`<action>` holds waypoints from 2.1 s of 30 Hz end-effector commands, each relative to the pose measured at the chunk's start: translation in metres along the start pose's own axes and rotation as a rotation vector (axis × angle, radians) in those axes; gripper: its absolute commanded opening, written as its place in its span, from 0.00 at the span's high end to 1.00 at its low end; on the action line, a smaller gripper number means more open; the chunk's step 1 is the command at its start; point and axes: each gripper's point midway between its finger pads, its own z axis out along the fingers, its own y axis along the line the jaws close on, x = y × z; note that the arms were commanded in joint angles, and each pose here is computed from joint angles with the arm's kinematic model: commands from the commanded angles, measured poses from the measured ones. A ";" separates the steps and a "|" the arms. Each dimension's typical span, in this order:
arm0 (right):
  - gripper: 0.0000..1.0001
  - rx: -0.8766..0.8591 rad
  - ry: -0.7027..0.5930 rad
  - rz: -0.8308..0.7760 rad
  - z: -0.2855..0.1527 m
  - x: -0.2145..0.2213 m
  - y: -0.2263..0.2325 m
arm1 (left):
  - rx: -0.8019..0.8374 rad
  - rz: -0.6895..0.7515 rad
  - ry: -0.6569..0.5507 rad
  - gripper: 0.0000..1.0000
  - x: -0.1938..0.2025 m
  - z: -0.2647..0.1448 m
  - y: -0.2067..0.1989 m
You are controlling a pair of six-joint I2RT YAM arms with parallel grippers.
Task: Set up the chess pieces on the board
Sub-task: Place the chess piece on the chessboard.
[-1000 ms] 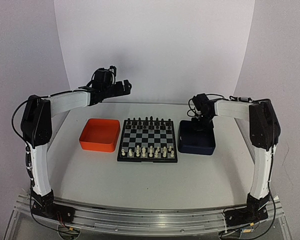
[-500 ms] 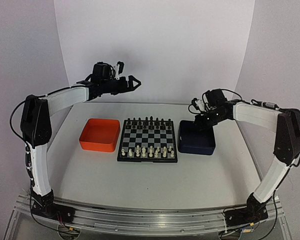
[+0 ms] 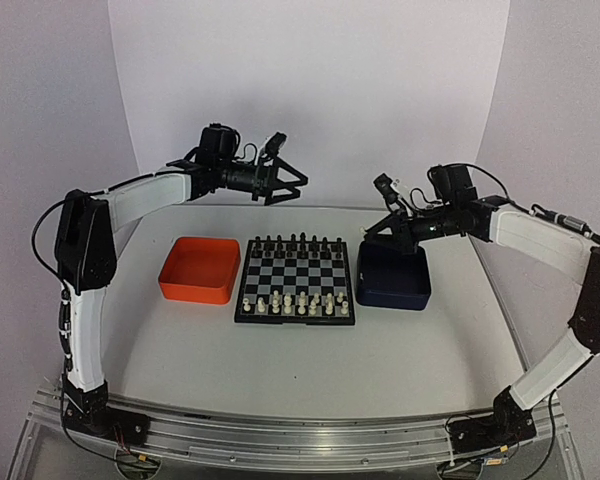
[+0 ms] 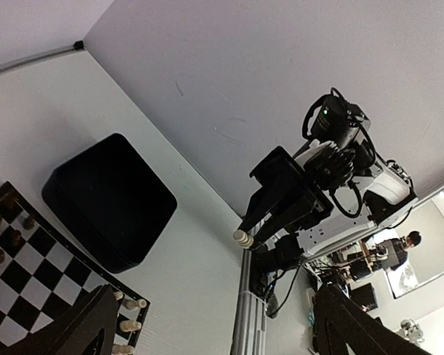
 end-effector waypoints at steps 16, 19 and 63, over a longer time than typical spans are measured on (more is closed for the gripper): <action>1.00 -0.324 -0.127 -0.079 -0.015 -0.034 0.076 | 0.283 -0.155 0.253 0.29 0.073 0.071 -0.076; 1.00 -0.337 -0.125 -0.076 -0.013 -0.034 0.079 | 0.290 -0.166 0.262 0.32 0.076 0.074 -0.079; 1.00 -0.345 -0.086 -0.059 0.001 -0.026 0.081 | 0.425 -0.164 0.334 0.73 0.092 0.070 -0.130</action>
